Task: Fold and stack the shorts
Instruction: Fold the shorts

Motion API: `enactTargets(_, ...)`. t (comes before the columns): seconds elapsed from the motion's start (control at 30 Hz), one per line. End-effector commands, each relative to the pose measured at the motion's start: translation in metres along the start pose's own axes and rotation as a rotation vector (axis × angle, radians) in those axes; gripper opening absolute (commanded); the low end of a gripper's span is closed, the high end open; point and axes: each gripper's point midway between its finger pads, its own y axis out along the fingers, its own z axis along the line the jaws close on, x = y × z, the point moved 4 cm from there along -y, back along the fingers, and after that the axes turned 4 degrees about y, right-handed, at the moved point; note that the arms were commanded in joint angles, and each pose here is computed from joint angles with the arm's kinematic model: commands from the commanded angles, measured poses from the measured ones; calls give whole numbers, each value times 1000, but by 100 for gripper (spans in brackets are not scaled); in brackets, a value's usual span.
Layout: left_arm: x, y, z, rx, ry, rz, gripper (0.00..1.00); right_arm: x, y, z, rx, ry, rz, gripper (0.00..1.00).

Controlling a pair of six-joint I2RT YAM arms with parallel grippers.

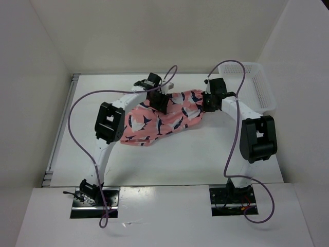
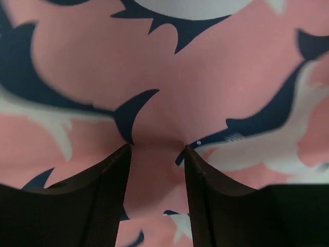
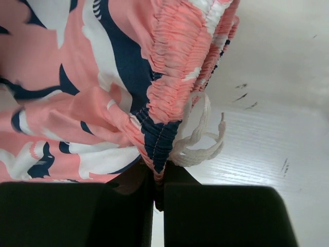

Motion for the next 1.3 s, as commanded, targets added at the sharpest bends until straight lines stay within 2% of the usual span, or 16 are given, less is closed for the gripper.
enactTargets(0.0, 24, 7, -7, -21, 42, -64, 54, 51, -36, 5, -12, -90, -180, 0)
enactTargets(0.03, 14, 19, -4, -25, 32, -36, 55, 51, -36, 2, -31, -102, -183, 0)
enactTargets(0.17, 15, 25, -2, -25, 32, -37, 55, 62, -44, -8, -102, -171, -231, 0)
enactTargets(0.27, 30, -7, -6, -22, 41, -84, 59, 67, -47, -12, -128, -219, -242, 0)
enactTargets(0.33, 43, -49, 5, 12, 27, -143, 62, 74, -50, -16, -158, -255, -262, 0)
enactTargets(0.43, 26, -83, 34, 92, -34, -141, 63, 96, -58, -18, -203, -297, -322, 0)
enactTargets(0.57, -28, -85, 68, 154, -134, -60, 63, 128, -67, -24, -290, -369, -378, 0)
enactTargets(0.6, -44, -78, 72, 151, -157, -26, 64, 141, -73, -16, -298, -391, -411, 0)
enactTargets(0.7, -64, -66, 77, 140, -183, 8, 65, 145, -68, 13, -333, -504, -406, 0)
enactTargets(0.87, -73, -36, 64, -40, -209, 23, 68, 109, -46, 84, -219, -617, -355, 0)
enactTargets(0.97, -72, -23, 52, -132, -210, 23, 69, 89, -36, 106, -178, -638, -326, 0)
enactTargets(1.1, -79, -9, 55, -155, -222, 38, 69, 63, -27, 148, -91, -680, -294, 0)
enactTargets(1.2, -84, -1, 58, -146, -229, 55, 58, 40, -23, 182, -22, -731, -274, 0)
enactTargets(1.23, -84, 2, 60, -146, -230, 56, 50, 36, -25, 192, 15, -746, -269, 0)
enactTargets(1.27, -80, 0, 60, -144, -224, 46, 45, 29, -20, 196, 23, -745, -255, 0)
